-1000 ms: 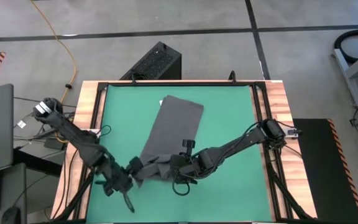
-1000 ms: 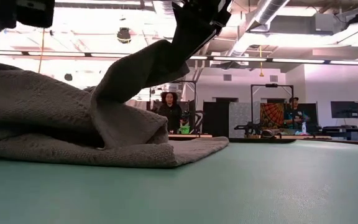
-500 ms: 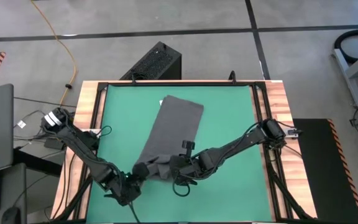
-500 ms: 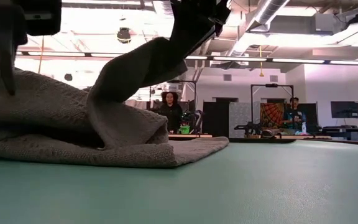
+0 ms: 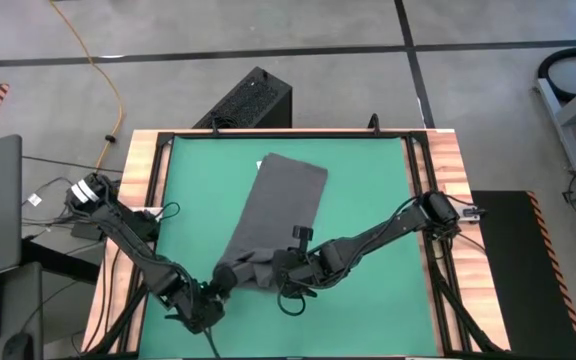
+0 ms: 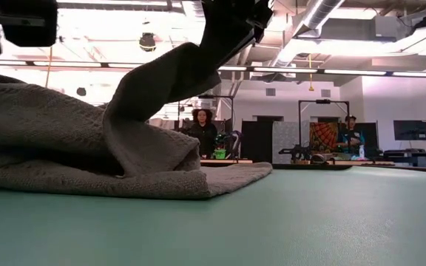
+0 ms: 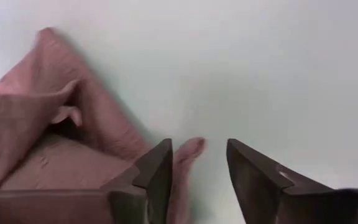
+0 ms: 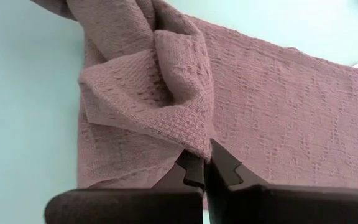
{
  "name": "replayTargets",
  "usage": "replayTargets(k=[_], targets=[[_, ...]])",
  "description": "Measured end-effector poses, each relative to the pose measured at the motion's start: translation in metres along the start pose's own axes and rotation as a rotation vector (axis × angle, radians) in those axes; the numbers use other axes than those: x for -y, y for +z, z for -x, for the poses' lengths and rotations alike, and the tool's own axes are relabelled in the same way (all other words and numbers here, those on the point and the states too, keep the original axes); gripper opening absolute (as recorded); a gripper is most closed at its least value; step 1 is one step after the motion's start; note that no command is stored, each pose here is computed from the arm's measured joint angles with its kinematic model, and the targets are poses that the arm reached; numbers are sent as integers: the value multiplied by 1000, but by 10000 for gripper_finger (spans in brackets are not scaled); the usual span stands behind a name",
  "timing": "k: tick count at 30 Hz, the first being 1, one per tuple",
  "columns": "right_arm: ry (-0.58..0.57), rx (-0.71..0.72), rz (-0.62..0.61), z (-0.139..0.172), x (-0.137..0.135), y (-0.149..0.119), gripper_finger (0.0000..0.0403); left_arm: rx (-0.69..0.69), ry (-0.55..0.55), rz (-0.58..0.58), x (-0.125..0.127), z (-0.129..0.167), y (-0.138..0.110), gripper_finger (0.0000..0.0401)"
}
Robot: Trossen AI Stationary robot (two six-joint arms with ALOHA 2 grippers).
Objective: Roll towel
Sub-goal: Fold the microfiber towel
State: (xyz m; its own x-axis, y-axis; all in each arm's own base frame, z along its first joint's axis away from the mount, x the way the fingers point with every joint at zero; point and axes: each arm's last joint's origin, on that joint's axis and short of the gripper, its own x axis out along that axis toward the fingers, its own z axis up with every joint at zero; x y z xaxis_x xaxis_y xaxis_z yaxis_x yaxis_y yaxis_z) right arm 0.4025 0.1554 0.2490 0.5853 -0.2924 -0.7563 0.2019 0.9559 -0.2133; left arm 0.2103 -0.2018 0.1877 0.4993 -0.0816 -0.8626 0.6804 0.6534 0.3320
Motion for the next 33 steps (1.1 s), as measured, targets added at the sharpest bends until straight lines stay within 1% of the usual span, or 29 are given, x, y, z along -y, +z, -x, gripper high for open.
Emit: replayTargets(k=[2,5,9,14,16,18,21,24,26,29,31,33], targets=[[0,0,1,0,0,0,13,-9,27,11,-4,-1,-1,112],[-1,-1,1,0,0,0,13,-16,30,14,-9,-2,-2,86],[0,-1,2,0,0,0,13,-29,-25,14,-12,-4,-5,55],[0,0,3,0,-1,0,13,-10,-89,23,-11,-4,-4,8],[0,0,3,0,-1,0,13,4,-90,57,-11,-3,-1,3],[0,0,-4,1,-1,-1,13,4,-54,102,-14,3,5,1],[-11,2,-33,2,-1,-1,13,25,4,156,-24,23,17,0],[-37,9,-79,8,-1,-2,13,34,67,222,-35,50,25,0],[-53,16,-100,18,-1,-1,13,42,112,267,-43,70,26,0],[-63,65,-130,39,1,9,13,71,178,340,-54,104,24,0],[-77,100,-141,54,4,17,13,120,227,395,-63,130,22,0],[-103,147,-164,73,12,29,13,181,299,451,-72,159,19,0]])
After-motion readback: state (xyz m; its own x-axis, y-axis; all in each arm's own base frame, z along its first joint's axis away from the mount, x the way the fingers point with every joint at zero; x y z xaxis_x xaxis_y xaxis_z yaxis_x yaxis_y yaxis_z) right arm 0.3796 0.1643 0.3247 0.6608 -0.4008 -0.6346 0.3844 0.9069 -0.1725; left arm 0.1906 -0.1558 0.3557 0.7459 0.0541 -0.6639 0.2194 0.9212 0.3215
